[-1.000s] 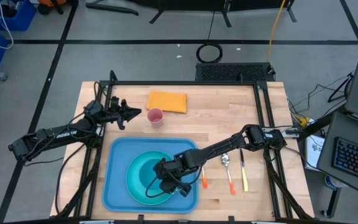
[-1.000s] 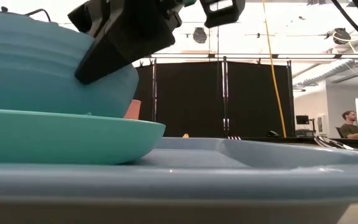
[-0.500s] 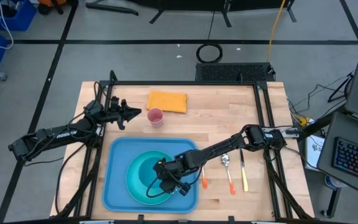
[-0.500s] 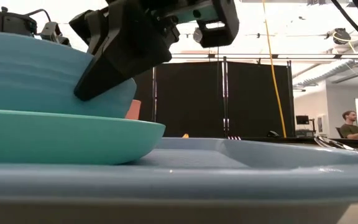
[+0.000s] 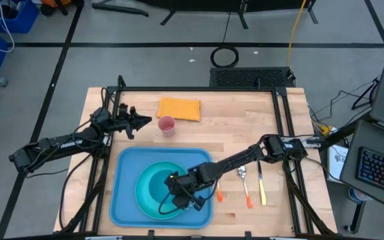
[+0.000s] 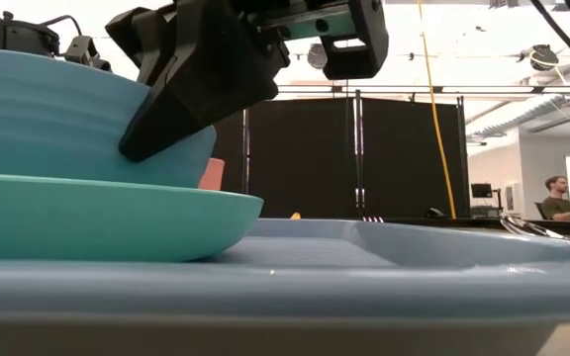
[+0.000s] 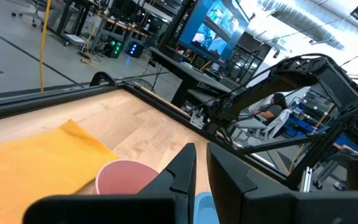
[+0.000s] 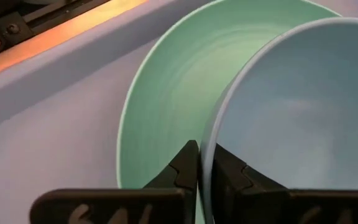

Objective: Set up tray
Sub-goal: Put the blue bowl on top of the green plate on the blue tray

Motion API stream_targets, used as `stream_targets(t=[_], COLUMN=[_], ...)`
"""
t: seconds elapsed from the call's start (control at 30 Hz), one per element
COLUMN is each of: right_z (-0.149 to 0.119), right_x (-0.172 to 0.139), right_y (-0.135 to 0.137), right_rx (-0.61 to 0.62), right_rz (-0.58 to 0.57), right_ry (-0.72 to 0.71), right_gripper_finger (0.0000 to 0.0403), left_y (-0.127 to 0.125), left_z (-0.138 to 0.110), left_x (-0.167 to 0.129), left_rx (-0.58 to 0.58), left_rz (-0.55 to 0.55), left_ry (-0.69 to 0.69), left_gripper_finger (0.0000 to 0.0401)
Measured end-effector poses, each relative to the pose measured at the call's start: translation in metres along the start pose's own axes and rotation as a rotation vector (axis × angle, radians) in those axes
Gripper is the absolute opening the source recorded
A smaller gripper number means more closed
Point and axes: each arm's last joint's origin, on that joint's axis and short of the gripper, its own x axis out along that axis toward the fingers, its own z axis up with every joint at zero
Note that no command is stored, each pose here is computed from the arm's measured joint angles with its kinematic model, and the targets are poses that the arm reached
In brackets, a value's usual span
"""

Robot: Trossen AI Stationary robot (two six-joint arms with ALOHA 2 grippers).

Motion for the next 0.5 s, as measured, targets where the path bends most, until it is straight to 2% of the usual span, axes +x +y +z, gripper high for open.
stream_targets(t=[0.5], right_z=[0.0028], right_x=[0.0006], right_y=[0.0010], right_rx=[-0.020], right_rz=[-0.048], right_ry=[0.011], right_gripper_finger=[0.0016], left_y=[0.0000], left_z=[0.0000], left_x=[0.0000], left_rx=[0.000], left_rz=[-0.001], left_ry=[0.001], left_gripper_finger=[0.0042])
